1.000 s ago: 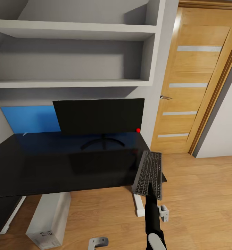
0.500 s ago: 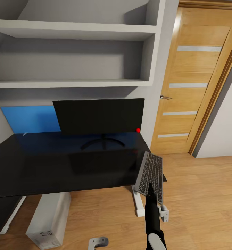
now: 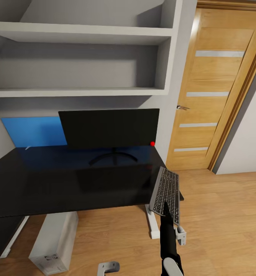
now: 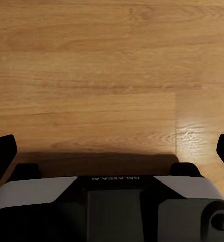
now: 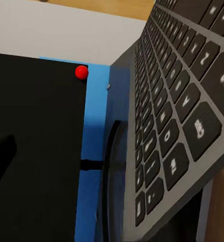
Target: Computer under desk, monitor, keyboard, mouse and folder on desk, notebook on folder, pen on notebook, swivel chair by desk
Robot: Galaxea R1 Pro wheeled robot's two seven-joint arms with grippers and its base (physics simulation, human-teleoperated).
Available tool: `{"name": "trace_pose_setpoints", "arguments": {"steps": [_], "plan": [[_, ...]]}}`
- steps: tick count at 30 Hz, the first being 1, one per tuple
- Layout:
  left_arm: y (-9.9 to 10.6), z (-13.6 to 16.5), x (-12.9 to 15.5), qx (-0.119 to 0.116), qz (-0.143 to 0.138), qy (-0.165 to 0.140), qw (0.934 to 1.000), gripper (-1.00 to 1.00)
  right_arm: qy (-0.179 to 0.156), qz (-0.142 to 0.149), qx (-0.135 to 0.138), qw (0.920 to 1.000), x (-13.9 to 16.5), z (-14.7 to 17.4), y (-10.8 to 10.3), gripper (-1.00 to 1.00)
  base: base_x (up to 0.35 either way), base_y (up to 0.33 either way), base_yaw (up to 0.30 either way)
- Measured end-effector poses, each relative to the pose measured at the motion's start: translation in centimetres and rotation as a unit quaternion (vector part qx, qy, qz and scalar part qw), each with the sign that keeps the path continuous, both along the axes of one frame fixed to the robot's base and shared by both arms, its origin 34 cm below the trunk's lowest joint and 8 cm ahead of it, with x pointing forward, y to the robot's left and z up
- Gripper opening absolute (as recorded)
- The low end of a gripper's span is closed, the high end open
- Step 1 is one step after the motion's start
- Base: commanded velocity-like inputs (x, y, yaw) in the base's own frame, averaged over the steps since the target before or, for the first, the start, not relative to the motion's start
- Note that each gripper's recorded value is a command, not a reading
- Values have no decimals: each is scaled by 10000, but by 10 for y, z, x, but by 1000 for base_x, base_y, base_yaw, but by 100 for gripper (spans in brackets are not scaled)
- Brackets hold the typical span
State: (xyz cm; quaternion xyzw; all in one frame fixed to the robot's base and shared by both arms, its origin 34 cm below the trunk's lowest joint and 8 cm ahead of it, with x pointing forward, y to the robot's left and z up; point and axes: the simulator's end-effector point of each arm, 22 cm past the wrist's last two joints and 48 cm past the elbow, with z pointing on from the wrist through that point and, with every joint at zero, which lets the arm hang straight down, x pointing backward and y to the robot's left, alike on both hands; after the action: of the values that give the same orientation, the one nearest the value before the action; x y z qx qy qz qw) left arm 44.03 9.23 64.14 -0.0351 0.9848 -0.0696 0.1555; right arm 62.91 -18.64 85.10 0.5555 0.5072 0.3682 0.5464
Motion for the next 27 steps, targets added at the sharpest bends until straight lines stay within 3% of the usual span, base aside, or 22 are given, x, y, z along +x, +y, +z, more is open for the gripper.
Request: {"name": "trace_pose_setpoints", "arguments": {"steps": [22,27], "plan": [[0,0,0,-6,0,0,10000,100,-4,179,72,9998,2,-2,6,100,-23,5,0],[0,0,0,-4,-2,-1,10000,100,233,223,44,9995,-5,-21,10,100,0,0,0]]}}
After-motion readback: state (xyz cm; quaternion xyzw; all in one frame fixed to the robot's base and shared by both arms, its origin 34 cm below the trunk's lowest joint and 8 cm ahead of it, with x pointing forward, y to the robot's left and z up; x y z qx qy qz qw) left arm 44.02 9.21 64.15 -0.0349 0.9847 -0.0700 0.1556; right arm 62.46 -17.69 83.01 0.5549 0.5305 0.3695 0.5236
